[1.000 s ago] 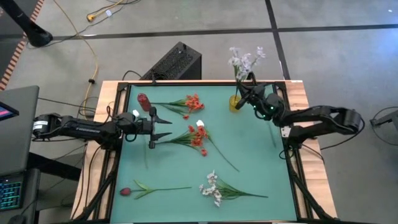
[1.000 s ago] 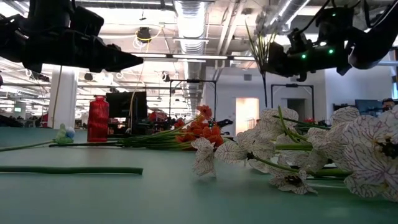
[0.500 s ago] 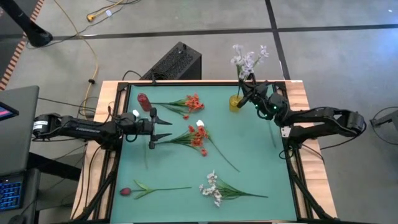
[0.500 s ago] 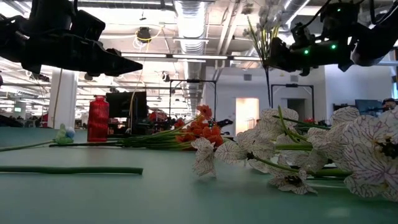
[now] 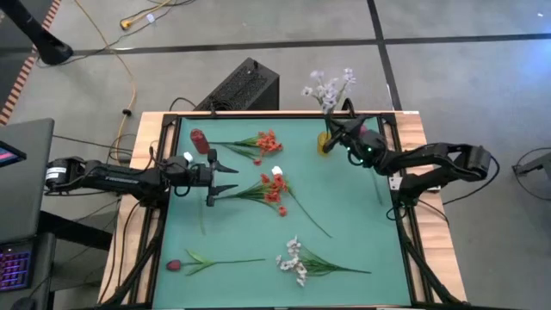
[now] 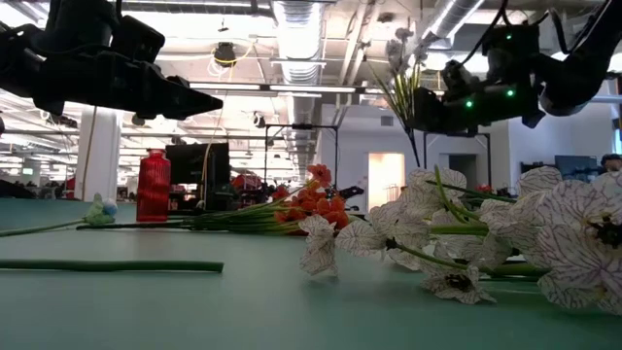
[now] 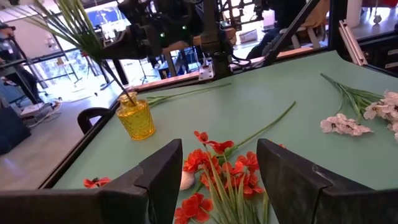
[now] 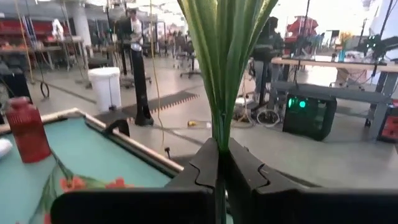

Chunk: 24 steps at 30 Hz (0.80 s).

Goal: Sort flowers into vase by color
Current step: Put the top white flowers into the yellow vase, then put the white flowers into the yellow vase

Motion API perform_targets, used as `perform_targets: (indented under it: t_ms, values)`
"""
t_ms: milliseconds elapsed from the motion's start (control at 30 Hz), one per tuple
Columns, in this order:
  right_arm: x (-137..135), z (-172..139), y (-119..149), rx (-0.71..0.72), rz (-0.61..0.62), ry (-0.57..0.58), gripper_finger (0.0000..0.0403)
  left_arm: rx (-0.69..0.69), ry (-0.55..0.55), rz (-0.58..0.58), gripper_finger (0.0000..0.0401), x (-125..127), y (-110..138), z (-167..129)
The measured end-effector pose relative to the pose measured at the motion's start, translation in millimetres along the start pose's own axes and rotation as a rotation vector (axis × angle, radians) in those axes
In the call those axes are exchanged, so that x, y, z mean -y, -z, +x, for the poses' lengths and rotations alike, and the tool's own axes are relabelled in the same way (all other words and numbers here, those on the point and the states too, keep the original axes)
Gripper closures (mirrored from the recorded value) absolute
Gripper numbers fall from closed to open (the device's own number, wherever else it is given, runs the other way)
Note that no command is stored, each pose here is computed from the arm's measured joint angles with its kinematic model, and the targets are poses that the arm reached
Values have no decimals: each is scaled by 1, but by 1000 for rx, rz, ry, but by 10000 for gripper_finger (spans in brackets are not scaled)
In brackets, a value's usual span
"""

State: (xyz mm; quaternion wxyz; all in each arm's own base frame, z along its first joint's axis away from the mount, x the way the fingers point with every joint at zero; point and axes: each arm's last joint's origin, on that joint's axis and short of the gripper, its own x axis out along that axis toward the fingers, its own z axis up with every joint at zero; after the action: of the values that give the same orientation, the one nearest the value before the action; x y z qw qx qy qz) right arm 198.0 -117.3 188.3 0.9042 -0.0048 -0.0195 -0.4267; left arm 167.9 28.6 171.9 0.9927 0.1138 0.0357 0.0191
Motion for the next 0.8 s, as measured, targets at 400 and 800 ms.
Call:
perform_targets:
  t_ms: [400, 800]
  values:
    - [6, -17, -8, -134, 25, -2, 230, -18, 15, -30, 205, 1, 2, 0]
    - [-11, -47, -39, -483, 97, -158, 148, -43, 22, -76, 205, 2, 4, 0]
